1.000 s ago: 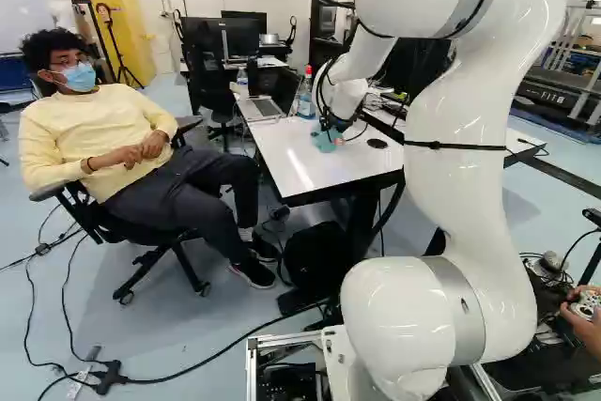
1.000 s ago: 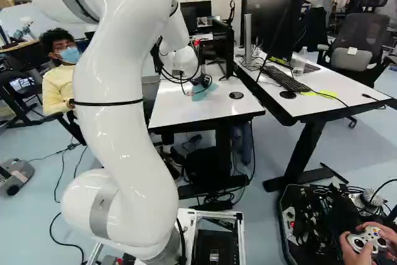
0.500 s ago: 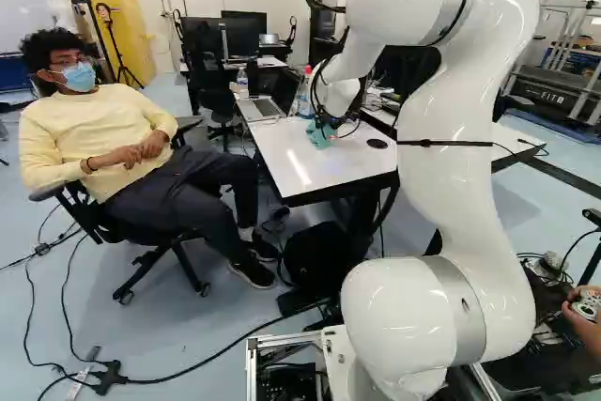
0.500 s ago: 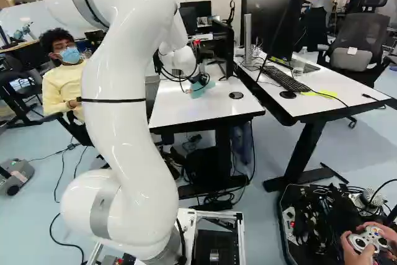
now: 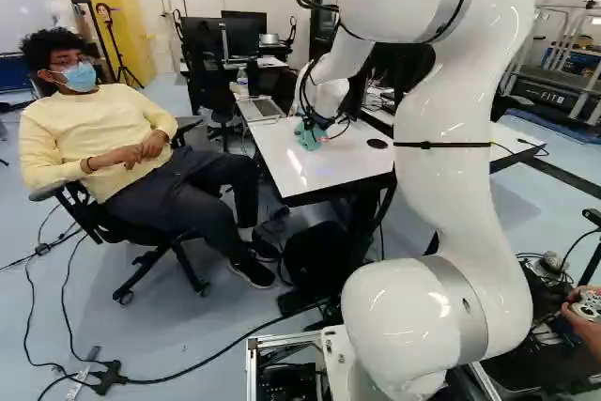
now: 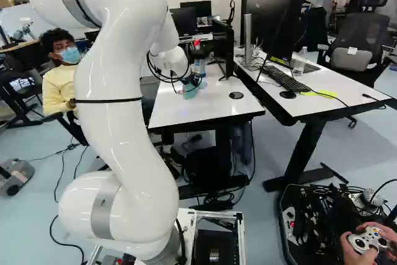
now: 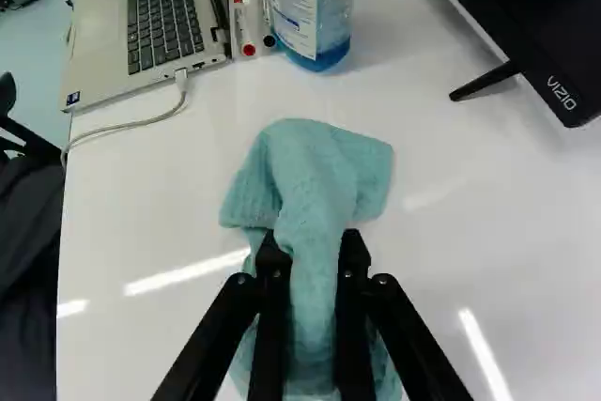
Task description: Clean the table with the green towel
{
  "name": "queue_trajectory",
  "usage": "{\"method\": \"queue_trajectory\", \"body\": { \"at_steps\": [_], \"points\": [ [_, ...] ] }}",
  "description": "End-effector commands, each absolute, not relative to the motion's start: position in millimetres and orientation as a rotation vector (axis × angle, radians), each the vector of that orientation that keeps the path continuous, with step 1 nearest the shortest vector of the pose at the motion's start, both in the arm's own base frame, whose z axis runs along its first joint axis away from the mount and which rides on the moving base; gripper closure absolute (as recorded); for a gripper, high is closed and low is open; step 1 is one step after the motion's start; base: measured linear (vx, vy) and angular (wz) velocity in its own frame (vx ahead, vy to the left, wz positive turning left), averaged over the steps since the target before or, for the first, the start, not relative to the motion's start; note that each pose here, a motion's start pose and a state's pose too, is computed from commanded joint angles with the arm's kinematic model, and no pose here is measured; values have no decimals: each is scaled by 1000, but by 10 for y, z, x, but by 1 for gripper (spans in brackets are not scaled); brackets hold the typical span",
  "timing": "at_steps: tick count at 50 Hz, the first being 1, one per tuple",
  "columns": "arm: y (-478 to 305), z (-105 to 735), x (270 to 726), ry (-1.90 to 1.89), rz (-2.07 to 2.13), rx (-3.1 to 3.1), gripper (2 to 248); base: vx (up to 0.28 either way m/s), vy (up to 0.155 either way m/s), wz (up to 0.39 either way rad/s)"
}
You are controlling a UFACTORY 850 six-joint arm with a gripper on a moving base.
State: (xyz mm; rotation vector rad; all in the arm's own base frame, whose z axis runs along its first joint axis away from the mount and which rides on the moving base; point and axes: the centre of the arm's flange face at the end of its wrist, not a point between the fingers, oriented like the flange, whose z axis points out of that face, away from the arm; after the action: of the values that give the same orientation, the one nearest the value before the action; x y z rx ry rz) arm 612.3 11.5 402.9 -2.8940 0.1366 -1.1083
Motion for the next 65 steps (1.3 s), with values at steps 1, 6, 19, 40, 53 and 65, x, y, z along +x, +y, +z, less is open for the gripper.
{"method": "queue_trajectory", "body": {
  "at_steps": [1, 6, 19, 40, 53, 65],
  "points": [
    [129, 4030, 6109, 133, -1107, -2894, 196, 0, 0, 0],
    [189, 4037, 6027, 118, -1097, -2895, 196, 0, 0, 0],
    [206, 4054, 5795, 112, -1076, -2902, 196, 0, 0, 0],
    [-81, 4070, 5527, 187, -1061, -2923, 196, 0, 0, 0],
    [-274, 4070, 5510, 239, -1065, -2931, 196, 0, 0, 0],
    [-302, 4070, 5509, 246, -1066, -2932, 196, 0, 0, 0]
  ]
}}
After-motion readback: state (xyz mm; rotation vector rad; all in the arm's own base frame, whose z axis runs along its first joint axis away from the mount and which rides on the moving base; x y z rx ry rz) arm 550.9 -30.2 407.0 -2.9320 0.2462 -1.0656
